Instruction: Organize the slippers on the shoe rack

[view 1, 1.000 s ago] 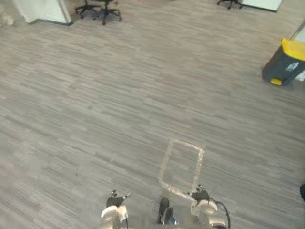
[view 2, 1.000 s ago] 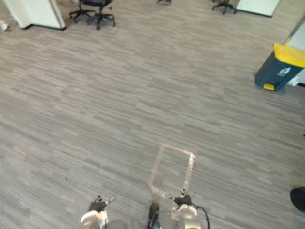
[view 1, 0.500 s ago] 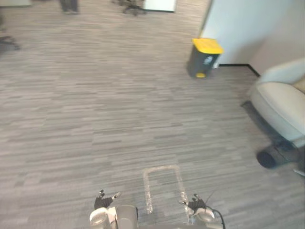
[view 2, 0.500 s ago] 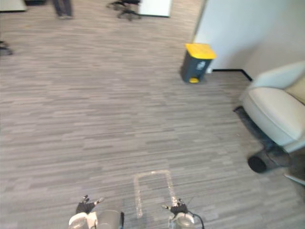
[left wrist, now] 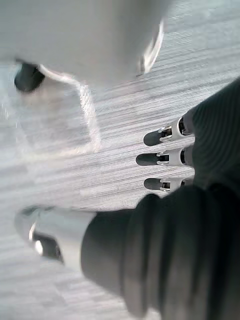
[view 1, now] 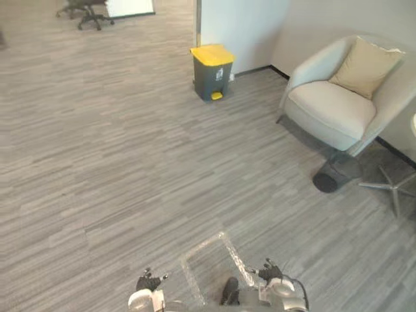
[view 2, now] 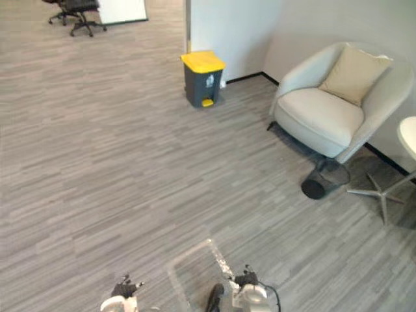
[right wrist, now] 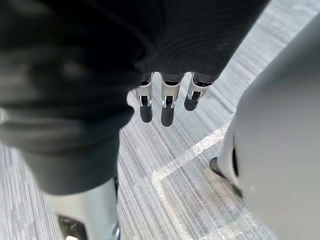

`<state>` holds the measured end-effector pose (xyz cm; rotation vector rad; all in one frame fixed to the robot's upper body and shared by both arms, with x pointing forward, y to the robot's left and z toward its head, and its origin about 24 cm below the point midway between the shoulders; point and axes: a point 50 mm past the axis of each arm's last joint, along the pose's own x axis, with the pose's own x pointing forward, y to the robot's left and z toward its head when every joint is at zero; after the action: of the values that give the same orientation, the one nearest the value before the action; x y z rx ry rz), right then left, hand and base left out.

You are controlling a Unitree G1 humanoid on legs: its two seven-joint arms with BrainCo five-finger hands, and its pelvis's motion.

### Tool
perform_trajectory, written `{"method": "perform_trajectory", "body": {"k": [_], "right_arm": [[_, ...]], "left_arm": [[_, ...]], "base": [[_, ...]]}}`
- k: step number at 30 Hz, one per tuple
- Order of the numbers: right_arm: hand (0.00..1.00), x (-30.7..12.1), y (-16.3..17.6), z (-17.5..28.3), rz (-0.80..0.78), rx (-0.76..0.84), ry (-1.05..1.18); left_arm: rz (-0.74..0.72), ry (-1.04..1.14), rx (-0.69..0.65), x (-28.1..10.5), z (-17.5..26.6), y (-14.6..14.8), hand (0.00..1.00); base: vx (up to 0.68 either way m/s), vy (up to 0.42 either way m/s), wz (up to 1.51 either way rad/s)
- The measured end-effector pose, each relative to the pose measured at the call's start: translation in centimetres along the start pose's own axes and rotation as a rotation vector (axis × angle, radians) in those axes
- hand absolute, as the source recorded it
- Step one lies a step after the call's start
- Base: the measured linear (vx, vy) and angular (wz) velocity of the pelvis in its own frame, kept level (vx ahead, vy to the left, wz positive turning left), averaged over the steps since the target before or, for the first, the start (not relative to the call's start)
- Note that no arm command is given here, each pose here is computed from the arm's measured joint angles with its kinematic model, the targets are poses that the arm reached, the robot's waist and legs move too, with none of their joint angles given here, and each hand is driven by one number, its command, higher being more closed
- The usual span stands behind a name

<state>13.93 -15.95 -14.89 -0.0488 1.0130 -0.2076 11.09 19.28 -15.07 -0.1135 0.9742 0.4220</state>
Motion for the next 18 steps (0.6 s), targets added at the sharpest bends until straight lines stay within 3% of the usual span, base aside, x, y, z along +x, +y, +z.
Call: {"method": "perform_trajectory", "body": {"k": [7,18], "right_arm": [[0.0,0.0,0.4,-0.2,0.009,-0.012,0.012],[0.0,-0.3,0.4,-1.3,0.004,-0.009,0.039]], "left_arm": [[-0.011,-0.028,-0.031,-0.2,0.4,-0.7,0.0],[-0.001,-0.043,-0.062,-0.1,0.7,-0.5,0.0]], "base": [[0.3,-0.032,-1.13],[0.26,0.204,-0.86]]}}
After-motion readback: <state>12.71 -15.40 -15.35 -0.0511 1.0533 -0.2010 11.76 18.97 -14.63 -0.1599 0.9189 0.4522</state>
